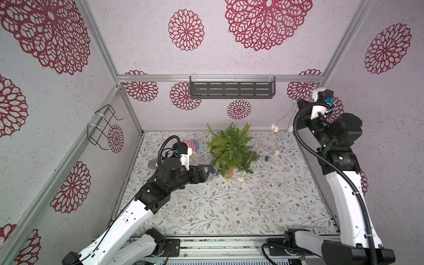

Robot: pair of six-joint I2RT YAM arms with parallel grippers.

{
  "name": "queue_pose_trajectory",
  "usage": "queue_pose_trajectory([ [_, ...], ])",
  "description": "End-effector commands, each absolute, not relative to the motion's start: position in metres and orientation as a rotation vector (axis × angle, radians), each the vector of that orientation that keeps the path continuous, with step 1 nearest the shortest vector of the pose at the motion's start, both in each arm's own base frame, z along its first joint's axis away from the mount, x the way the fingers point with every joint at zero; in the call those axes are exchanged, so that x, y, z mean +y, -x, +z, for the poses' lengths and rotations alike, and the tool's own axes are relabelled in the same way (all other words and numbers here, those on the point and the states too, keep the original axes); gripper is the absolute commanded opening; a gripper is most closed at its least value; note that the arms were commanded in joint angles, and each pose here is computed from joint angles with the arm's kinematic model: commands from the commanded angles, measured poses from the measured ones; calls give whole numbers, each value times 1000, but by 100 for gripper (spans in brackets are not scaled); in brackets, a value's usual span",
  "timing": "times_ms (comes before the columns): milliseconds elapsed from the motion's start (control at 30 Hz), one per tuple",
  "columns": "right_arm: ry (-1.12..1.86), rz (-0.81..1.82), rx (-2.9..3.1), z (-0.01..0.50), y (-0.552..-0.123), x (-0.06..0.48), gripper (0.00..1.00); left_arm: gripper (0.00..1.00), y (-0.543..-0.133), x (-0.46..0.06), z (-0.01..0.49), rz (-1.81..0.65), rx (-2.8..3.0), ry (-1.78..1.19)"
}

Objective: Remove string lights from the small christmas tree
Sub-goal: Remove the light string from the Christmas tree.

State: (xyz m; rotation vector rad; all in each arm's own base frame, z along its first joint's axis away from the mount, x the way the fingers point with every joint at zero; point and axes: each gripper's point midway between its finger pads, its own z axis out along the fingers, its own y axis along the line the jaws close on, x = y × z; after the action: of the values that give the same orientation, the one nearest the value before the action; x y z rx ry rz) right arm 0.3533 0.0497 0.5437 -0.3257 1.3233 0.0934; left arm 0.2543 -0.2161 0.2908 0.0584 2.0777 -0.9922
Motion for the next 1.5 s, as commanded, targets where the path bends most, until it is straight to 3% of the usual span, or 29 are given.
queue_pose_trajectory([
  [0, 282, 131, 1305, 547, -325, 48, 0, 89, -245, -217, 298, -1013, 2044, -27],
  [300, 153, 190, 1471, 469, -297, 37, 0, 89, -221, -244, 293, -1095, 2048, -122],
  [567, 67, 174, 1632, 400, -295, 27, 0, 89, -222, -259, 259, -1099, 2084, -55],
  [867, 84, 220, 1609, 414, -295, 34, 0, 86, -236, -293, 246, -1117, 1981, 16],
  [1167, 71, 253, 1635, 408, -290, 36, 0, 73, -253, -312, 219, -1062, 1917, 208],
  [1467, -68, 193, 1677, 393, -258, 15, 0, 73, -261, -308, 209, -1020, 1898, 265],
])
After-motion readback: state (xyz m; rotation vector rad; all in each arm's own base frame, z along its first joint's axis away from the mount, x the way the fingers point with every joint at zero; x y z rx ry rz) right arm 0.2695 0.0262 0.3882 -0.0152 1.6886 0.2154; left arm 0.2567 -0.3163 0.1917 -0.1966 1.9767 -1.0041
